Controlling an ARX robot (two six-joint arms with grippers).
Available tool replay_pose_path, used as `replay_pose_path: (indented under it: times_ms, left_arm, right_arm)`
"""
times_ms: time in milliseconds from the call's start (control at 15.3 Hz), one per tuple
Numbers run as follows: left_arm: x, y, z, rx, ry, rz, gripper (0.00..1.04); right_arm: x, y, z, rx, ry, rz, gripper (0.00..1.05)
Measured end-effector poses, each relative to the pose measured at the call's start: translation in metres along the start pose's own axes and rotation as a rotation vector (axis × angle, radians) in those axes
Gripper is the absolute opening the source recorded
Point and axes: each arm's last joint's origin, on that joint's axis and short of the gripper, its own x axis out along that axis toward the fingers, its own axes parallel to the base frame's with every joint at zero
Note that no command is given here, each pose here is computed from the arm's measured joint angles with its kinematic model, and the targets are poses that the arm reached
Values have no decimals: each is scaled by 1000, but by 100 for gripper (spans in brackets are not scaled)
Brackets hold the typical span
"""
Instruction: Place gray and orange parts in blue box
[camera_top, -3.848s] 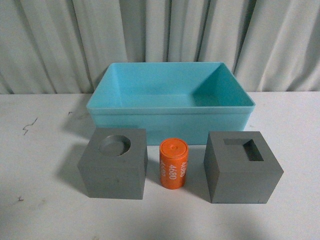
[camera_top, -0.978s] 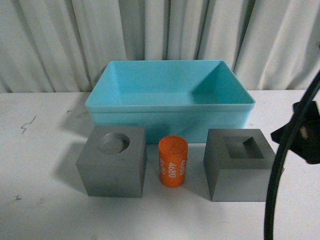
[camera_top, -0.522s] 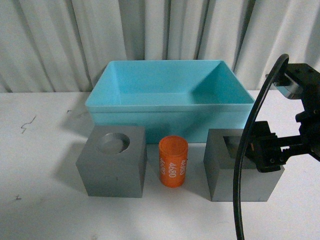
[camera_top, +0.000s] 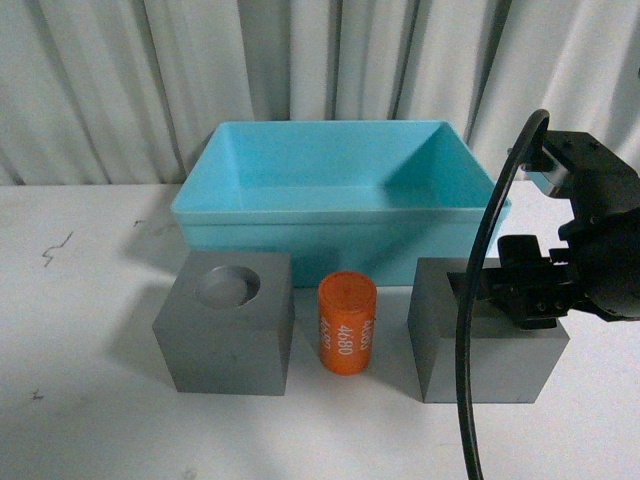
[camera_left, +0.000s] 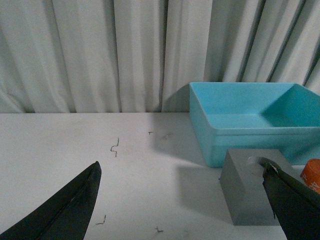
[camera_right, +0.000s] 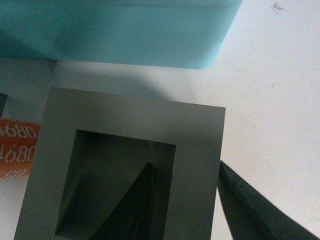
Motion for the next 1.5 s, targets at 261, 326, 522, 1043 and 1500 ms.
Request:
replay_pose_path:
  times_ms: [261,326,522,1043,1500]
  left_arm:
    - [0,0,0,0,0,0,98]
    - [0,0,0,0,0,0,98]
    - [0,0,0,0,0,0,98]
    - [0,0,0,0,0,0,98]
    - [0,0,0,0,0,0,98]
  right_arm:
    - [-23,-10,-6,44,-17,-24,19]
    - [-41,-17,0,60,-54,-19,19]
    - [-132,-36,80,36,-462,-18,19]
    - [-23,-7,165,-6,-421,67,19]
    - [32,6,149,118,-295,-19,19]
